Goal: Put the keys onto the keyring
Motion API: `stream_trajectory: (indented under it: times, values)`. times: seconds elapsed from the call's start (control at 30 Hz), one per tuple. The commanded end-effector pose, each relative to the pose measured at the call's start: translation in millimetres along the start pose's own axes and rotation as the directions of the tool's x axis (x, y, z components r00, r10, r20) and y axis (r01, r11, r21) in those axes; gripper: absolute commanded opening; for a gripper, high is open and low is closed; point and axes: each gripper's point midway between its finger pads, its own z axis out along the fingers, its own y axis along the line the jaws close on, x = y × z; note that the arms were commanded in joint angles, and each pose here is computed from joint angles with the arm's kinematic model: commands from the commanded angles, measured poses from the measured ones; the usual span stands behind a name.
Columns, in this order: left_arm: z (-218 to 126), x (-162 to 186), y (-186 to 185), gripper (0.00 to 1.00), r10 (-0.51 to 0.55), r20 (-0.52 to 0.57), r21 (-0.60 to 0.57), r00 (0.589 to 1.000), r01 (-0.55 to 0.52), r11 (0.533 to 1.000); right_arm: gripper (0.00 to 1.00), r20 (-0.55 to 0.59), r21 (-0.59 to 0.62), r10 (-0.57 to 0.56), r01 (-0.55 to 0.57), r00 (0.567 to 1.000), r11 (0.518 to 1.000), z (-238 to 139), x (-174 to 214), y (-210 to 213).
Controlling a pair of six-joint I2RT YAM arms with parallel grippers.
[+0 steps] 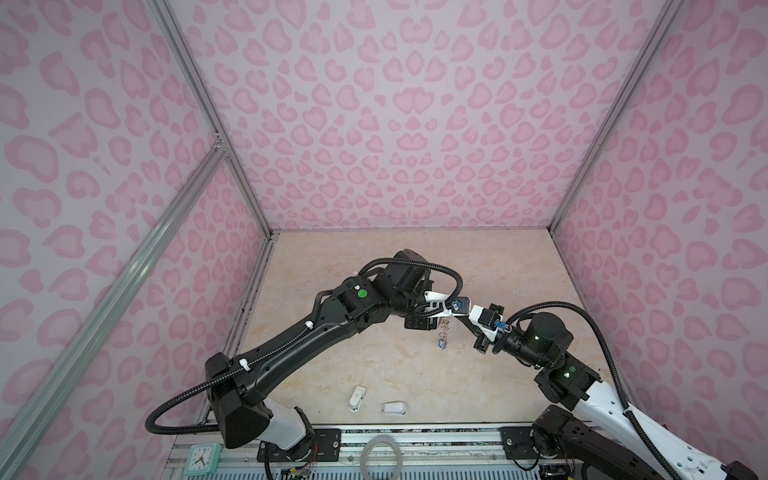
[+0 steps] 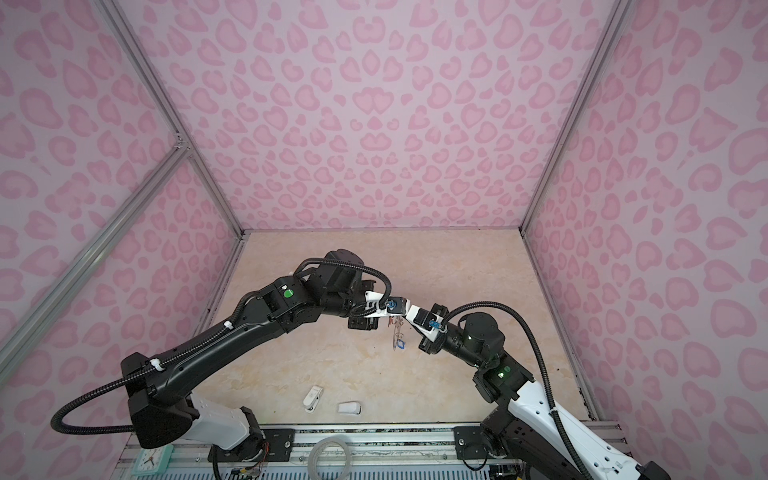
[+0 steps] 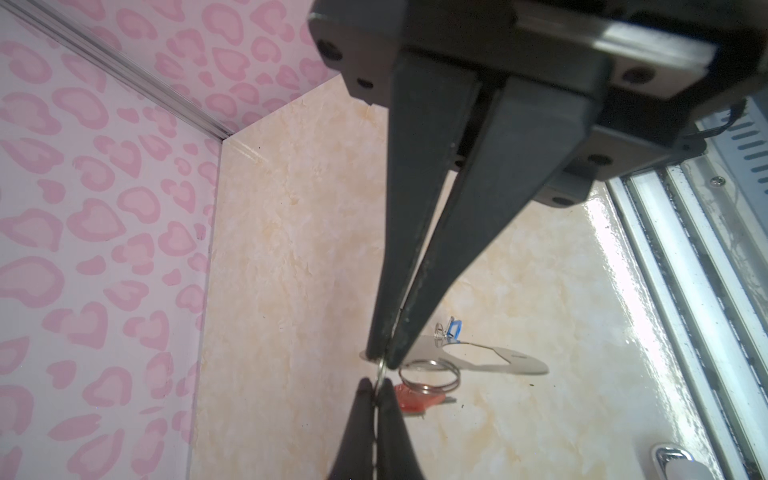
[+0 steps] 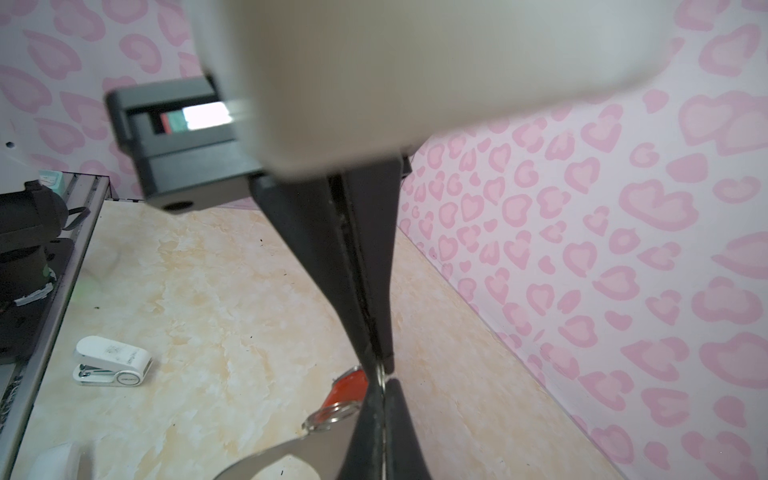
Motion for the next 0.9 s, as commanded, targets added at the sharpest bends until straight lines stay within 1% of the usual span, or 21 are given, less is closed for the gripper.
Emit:
stream_trajectory:
  times: [0.0,0.07,0.2,0.23,0.3,0.33,0.43,0.53,0.7,0.87]
  values:
    - [-8,-21,-8,0.03,0.018,0.121,0.042,0.993,-0.023,0.999,0.04,0.007,0.013,0.013,-0.014,1.0,1.0,0,0,-2]
    - [-10,-22,-8,0.03,0.014,0.14,0.047,0.99,-0.021,0.999,0.0,0.0,0.017,0.015,-0.015,1.0,1.0,-1,3,-2]
    - [-12,-22,-8,0.03,0.004,0.155,0.053,0.988,-0.013,0.999,0.0,0.021,0.031,0.02,-0.021,1.0,0.999,-5,2,-3]
    - [-11,-21,-10,0.03,0.002,0.152,0.059,0.988,-0.012,0.998,0.02,0.026,0.037,0.022,-0.023,0.999,0.999,-6,1,-4]
    - [-10,-19,-10,0.03,0.001,0.144,0.062,0.99,-0.01,0.998,0.12,0.035,0.058,0.026,-0.028,0.999,0.998,-9,0,-6]
    - [-10,-18,-11,0.03,0.0,0.141,0.066,0.99,-0.01,0.998,0.14,0.038,0.068,0.026,-0.028,0.999,0.997,-10,0,-7]
    - [-8,-15,-13,0.03,-0.001,0.132,0.074,0.991,-0.009,0.997,0.15,0.039,0.089,0.031,-0.034,0.999,0.995,-14,0,-10]
    - [-7,-15,-13,0.03,-0.002,0.129,0.079,0.992,-0.008,0.997,0.15,0.038,0.085,0.038,-0.041,0.999,0.996,-15,-1,-10]
    - [-6,-13,-14,0.03,-0.008,0.121,0.087,0.993,-0.002,0.996,0.14,0.06,0.055,0.047,-0.051,0.997,0.997,-15,-7,-5]
    - [-7,-15,-15,0.03,-0.011,0.133,0.091,0.991,-0.001,0.996,0.14,0.049,0.008,0.065,-0.066,0.997,0.998,-10,-4,1]
